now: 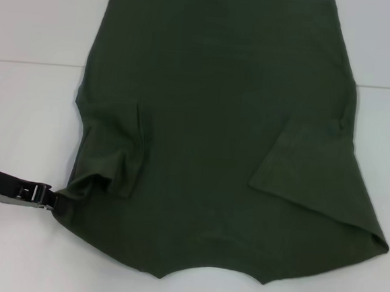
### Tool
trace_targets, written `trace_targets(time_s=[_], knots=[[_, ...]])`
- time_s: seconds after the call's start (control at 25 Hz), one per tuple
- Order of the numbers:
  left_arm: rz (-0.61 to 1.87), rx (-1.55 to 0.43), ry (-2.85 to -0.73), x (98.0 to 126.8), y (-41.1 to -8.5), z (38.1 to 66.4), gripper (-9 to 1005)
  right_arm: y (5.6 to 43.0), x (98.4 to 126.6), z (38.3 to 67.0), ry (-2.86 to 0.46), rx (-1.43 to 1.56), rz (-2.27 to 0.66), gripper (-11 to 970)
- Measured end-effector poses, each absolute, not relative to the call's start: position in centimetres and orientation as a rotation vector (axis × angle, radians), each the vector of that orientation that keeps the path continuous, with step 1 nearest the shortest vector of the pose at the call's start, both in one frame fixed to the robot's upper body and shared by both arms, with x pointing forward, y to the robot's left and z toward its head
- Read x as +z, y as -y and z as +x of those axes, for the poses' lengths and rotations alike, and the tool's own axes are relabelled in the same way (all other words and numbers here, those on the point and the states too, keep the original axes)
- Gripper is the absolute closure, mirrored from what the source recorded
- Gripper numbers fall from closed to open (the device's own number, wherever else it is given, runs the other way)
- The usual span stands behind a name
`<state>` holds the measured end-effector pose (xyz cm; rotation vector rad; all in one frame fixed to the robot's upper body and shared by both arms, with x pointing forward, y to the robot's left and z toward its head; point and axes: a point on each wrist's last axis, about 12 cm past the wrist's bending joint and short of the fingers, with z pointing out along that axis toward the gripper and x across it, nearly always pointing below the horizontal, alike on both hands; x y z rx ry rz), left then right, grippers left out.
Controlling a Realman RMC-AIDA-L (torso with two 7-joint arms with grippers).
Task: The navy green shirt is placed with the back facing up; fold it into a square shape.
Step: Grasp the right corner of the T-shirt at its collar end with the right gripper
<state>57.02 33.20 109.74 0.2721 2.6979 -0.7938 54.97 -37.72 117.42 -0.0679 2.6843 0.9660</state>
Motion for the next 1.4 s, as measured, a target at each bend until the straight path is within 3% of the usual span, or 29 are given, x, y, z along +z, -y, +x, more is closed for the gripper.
trace_targets(time_s=[0.28, 1.0, 1.4], knots=[[0.291, -0.8, -2.696, 109.9, -33.2, 57.0, 975, 37.2, 116.4, 55.5, -2.842, 0.794, -0.076, 35], [0.27, -0.822, -2.692, 109.8, -33.4, 56.7, 976, 34.7, 111.9, 56.4, -2.838, 0.74, -0.153, 34], [0.271, -0.822, -2.69, 109.8, -33.4, 56.7, 976, 34.0, 111.3, 56.8, -2.831, 0.717, -0.173, 34]])
